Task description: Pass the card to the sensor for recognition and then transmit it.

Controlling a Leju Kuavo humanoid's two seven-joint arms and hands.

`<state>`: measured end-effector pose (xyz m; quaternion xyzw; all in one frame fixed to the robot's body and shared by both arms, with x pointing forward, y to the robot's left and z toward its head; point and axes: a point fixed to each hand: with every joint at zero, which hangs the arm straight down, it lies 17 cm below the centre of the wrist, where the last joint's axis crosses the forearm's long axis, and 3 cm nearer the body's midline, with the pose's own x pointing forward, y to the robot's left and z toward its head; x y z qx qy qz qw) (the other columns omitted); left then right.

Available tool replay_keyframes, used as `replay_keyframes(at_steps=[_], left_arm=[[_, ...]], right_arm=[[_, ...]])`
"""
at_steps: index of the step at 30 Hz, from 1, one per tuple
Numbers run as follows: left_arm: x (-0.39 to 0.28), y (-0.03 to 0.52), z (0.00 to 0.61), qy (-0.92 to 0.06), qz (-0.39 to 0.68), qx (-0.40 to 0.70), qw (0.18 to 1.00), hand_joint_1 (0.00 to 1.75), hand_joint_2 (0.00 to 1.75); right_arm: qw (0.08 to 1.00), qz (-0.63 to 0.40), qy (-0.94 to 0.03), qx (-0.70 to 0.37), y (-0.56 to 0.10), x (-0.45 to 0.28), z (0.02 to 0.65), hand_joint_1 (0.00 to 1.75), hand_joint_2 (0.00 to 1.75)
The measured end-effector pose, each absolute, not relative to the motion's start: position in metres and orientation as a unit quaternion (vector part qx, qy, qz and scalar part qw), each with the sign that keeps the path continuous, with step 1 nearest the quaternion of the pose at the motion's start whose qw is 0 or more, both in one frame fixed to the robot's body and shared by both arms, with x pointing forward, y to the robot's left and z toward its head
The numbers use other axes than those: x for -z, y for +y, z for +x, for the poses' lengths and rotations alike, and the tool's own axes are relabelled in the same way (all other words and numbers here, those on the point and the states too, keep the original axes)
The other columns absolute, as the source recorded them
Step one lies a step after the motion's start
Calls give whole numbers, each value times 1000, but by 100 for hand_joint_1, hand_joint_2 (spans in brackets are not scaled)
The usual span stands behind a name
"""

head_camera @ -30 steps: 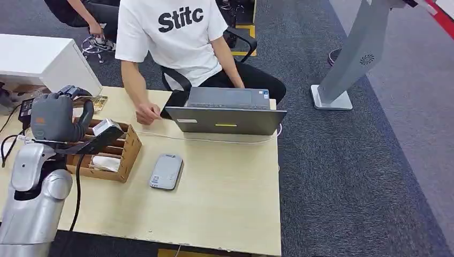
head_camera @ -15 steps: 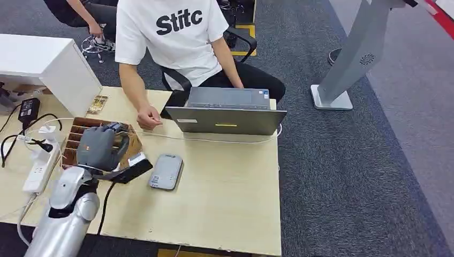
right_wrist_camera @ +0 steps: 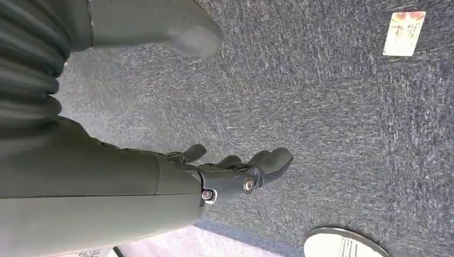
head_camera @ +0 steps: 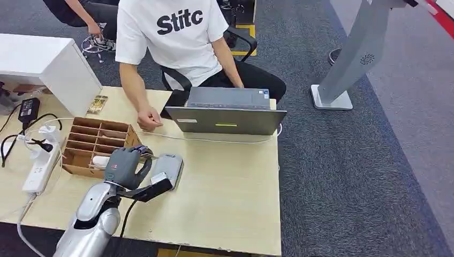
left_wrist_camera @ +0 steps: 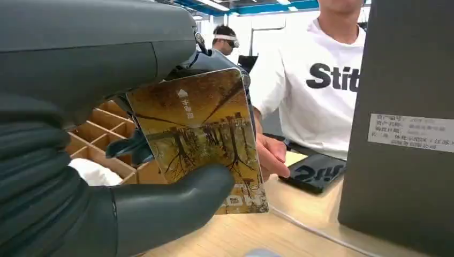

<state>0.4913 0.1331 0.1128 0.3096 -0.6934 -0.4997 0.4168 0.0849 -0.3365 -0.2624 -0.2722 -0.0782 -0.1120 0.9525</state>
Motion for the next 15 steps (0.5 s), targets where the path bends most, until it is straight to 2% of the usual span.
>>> replay_keyframes(at_steps=[15], left_arm=[[-98,101,484,-686,281,526,417,175,175]], right_arm=[[956,-265,-83,98,-330,263,88,0,175]])
